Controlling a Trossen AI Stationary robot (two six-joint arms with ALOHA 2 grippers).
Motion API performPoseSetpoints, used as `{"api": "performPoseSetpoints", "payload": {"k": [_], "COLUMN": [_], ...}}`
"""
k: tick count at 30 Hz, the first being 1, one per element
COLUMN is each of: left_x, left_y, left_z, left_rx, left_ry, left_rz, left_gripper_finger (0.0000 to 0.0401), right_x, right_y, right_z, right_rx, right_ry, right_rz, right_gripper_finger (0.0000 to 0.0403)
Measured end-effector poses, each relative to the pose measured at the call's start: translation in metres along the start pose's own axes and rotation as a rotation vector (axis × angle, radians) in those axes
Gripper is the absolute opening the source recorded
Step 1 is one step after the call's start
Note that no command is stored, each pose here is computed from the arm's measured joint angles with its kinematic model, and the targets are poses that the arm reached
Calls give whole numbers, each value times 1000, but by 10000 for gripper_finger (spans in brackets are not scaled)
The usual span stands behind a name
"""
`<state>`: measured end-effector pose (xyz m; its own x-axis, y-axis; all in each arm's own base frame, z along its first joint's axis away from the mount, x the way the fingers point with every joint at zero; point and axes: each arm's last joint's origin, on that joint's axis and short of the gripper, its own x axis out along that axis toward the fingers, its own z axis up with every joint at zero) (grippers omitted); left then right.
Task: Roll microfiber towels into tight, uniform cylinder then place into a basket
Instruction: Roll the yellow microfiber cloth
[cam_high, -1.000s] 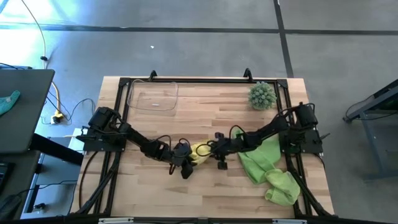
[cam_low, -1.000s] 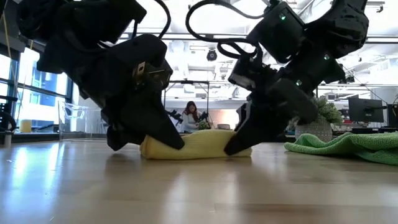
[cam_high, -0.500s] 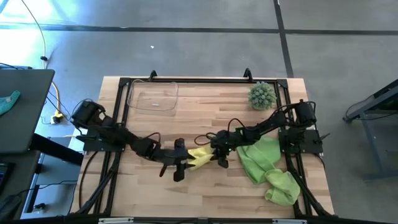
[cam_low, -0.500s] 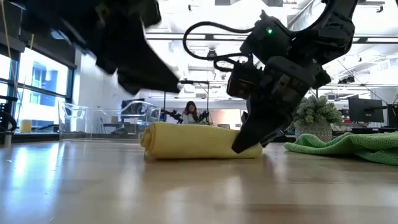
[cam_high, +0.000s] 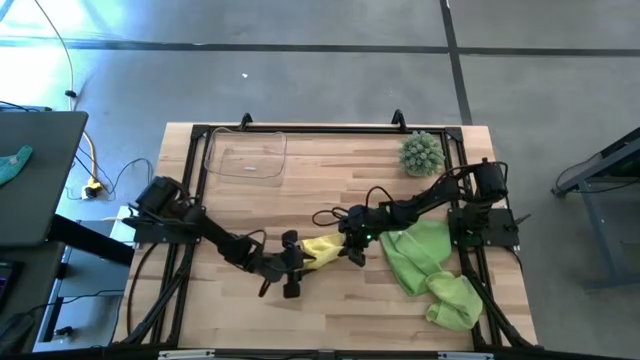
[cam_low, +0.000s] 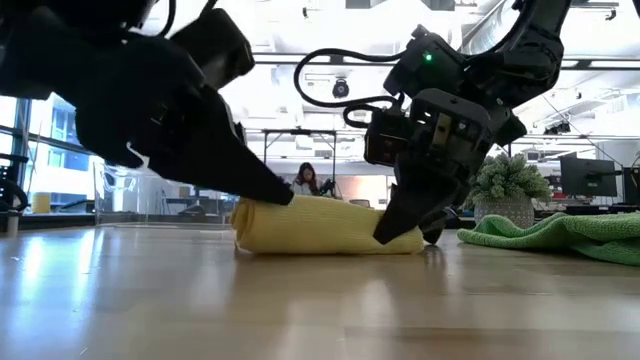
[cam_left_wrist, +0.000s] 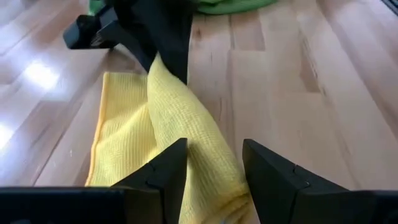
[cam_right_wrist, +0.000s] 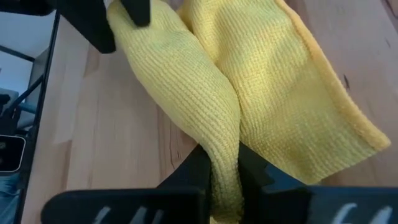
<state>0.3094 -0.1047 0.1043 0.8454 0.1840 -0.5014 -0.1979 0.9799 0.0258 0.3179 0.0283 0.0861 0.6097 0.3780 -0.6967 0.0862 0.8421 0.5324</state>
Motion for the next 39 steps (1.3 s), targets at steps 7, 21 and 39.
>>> {"api": "performPoseSetpoints", "payload": {"k": [7, 21, 39], "left_x": [3, 6, -3], "left_y": [8, 15, 13], "left_z": [-5, -10, 11], "left_rx": [-93, -223, -213], "left_ry": [44, 150, 56], "left_rz": [78, 23, -56], "left_gripper_finger": [145, 74, 166], "right_x": [0, 0, 0], "right_y": [0, 0, 1], "right_z": [0, 0, 0], "right_rx": [-5, -31, -41], "right_ry": [-1, -4, -4], "right_rz": [2, -2, -6], "right_gripper_finger": [21, 56, 40]}}
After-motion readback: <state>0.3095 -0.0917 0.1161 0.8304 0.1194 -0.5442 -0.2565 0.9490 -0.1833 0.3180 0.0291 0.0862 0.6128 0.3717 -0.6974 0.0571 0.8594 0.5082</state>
